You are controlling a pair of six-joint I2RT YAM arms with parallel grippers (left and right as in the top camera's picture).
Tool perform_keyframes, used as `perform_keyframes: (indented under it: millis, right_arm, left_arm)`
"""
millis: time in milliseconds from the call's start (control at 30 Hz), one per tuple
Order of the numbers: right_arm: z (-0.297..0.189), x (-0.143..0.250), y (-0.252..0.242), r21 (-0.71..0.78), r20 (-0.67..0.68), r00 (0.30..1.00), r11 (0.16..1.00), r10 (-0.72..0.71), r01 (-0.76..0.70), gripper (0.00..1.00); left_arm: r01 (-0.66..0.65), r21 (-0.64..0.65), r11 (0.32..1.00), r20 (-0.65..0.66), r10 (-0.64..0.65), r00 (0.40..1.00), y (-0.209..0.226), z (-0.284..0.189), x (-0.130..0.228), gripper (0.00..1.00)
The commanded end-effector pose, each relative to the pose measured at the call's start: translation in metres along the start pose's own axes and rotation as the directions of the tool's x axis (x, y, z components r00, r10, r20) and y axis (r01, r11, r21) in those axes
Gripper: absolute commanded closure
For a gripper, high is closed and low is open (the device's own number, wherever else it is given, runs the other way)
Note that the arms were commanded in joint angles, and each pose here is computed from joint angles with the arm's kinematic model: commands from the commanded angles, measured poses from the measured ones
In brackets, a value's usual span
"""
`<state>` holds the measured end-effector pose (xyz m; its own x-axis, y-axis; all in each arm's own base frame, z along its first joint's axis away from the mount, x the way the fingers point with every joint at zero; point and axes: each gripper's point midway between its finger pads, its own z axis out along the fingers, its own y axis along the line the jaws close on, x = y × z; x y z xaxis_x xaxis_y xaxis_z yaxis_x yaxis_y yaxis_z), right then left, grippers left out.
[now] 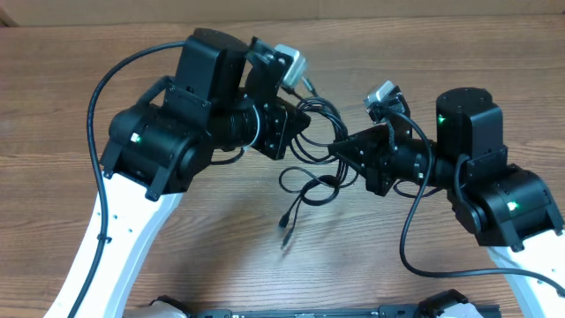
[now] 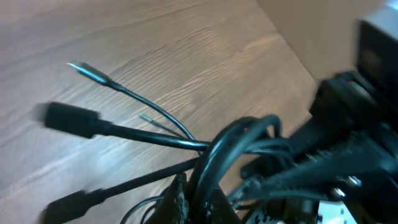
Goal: Untangle cables
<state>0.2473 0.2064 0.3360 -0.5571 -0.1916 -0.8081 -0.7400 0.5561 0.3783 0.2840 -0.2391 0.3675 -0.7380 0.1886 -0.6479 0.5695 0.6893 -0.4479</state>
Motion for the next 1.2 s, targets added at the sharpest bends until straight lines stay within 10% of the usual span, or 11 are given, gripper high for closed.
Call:
perform_keyframes:
  millis: [0,267,467,600,733,867,1033,1167]
  right_arm:
    - [-0.005,-0.006,0.016,-0.071,0.017,1.0,0.997,-0.022,0.023,0.96]
    - [-0.007,-0.013,0.019,-0.084,0.045,0.999,0.996,-0.004,0.008,0.96]
    - [-0.008,-0.025,-0.001,0.033,0.1,0.988,0.992,0.116,-0.12,0.96]
    - [-0.014,-0.028,-0.024,0.151,0.157,0.959,0.954,0.236,-0.259,0.96]
    - [-0.02,-0.022,-0.048,0.267,0.206,0.919,0.885,0.335,-0.382,0.96]
    - [-0.024,-0.01,-0.061,0.34,0.21,0.9,0.834,0.382,-0.433,0.96]
    - [-0.019,-0.002,-0.049,0.31,0.119,0.945,0.892,0.306,-0.328,0.36]
    - [-0.013,-0.002,-0.028,0.203,0.042,0.988,0.967,0.149,-0.154,0.35]
  left_arm:
    - [0.189,-0.155,0.97,0.061,-0.181,0.982,0.031,-0.001,-0.008,0.96]
    - [0.742,-0.337,0.58,0.246,-0.706,0.664,0.08,-0.002,0.02,0.95]
    - [0.769,-0.336,0.544,0.263,-0.729,0.631,0.083,0.0,0.021,0.96]
    - [0.693,-0.368,0.619,0.232,-0.661,0.714,0.084,0.0,0.02,0.95]
    - [0.371,-0.368,0.853,0.066,-0.374,0.925,0.074,0.005,0.015,0.96]
    - [0.145,-0.337,0.93,-0.034,-0.165,0.986,0.067,0.007,0.016,0.96]
    - [0.129,-0.332,0.934,-0.025,-0.145,0.989,0.067,0.007,0.012,0.96]
    - [0.066,-0.235,0.97,-0.058,-0.082,0.995,0.05,0.012,0.012,0.96]
